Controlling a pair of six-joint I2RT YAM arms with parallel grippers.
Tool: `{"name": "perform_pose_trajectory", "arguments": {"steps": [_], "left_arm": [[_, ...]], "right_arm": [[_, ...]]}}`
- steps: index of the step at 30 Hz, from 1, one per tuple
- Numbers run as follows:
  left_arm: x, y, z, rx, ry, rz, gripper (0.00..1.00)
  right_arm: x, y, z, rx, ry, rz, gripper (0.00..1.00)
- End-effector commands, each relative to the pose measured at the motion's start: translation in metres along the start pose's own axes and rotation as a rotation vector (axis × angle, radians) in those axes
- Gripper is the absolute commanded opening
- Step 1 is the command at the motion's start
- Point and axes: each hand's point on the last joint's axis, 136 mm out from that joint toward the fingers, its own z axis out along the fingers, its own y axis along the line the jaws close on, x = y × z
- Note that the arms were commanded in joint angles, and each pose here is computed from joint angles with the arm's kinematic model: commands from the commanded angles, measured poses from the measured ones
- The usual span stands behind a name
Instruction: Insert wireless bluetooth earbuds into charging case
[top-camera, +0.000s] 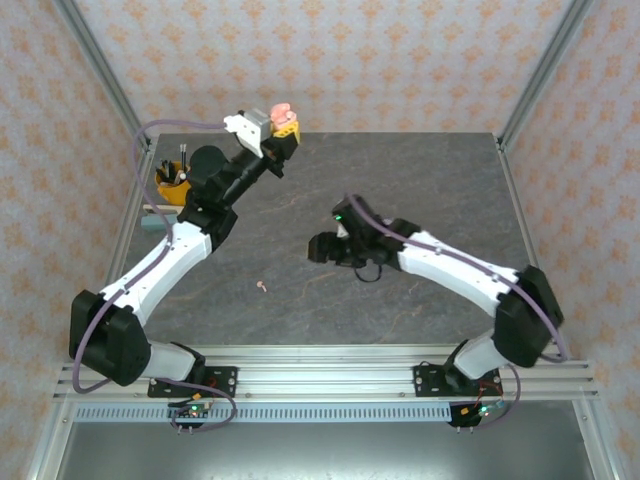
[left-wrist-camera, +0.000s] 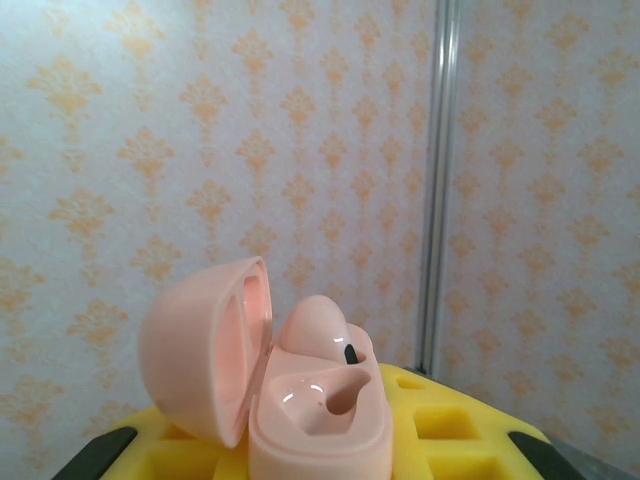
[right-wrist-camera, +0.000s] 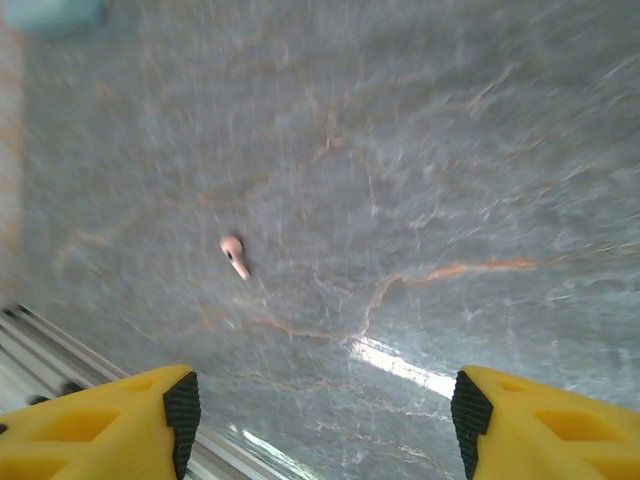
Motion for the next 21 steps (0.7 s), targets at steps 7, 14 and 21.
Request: {"name": "perform_pose_trajectory", "arguments": {"steps": [7, 14, 21], "left_arm": [[-0.038, 0.036, 0.005, -0.087, -0.085, -0.005, 0.0], [-0.043, 0.056, -0.002, -0.136, -0.099, -0.019, 0.0], [-0.044, 0.065, -0.009, -0.158, -0.108, -0.029, 0.0]], "right_arm": [[0.023, 0.033, 0.083, 0.193, 0.101, -0.331, 0.68], [0.04, 0.053, 0.134, 0.223, 0.182, -0.438, 0.64], [0.05, 0.062, 0.165, 0.256, 0.224, -0.489, 0.63]]}}
